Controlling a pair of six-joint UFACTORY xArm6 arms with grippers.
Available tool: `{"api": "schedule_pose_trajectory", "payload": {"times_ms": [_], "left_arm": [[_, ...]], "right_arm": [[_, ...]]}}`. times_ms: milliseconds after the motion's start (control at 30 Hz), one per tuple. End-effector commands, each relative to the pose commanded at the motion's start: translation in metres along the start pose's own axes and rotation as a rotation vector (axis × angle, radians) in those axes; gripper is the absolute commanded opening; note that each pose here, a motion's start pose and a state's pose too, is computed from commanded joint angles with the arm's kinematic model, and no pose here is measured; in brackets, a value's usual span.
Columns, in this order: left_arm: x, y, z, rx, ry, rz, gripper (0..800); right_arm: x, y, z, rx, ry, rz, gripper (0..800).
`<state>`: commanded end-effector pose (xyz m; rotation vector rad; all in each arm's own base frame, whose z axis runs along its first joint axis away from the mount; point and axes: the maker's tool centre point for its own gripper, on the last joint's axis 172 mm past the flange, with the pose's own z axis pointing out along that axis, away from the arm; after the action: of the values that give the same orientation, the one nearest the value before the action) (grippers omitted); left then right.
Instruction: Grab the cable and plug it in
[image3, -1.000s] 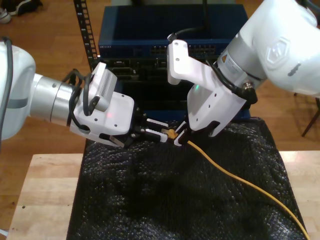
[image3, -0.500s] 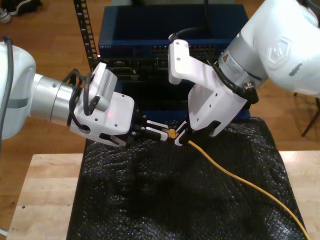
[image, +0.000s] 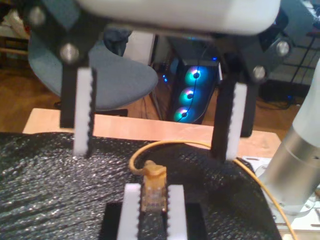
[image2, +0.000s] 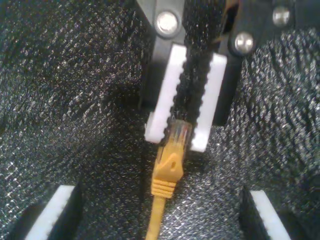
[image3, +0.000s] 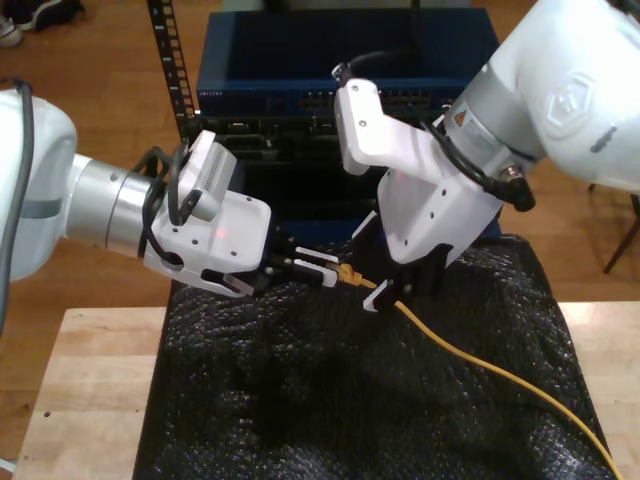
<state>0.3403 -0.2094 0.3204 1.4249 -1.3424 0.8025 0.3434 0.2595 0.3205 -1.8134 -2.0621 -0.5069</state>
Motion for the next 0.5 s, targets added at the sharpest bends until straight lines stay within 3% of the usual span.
{"api": "schedule_pose_trajectory", "payload": {"times_ms": [200,500], "left_arm": [[0.002,0.009,0.003,-0.036,0.018,-0.035,14],[0.003,0.013,-0.012,-0.041,0.063,-0.071,14]], "right_arm": [[0.010,-0.011,-0.014,-0.003,0.015,-0.092,797],[0.013,-0.014,-0.055,-0.100,0.029,-0.112,796]]}}
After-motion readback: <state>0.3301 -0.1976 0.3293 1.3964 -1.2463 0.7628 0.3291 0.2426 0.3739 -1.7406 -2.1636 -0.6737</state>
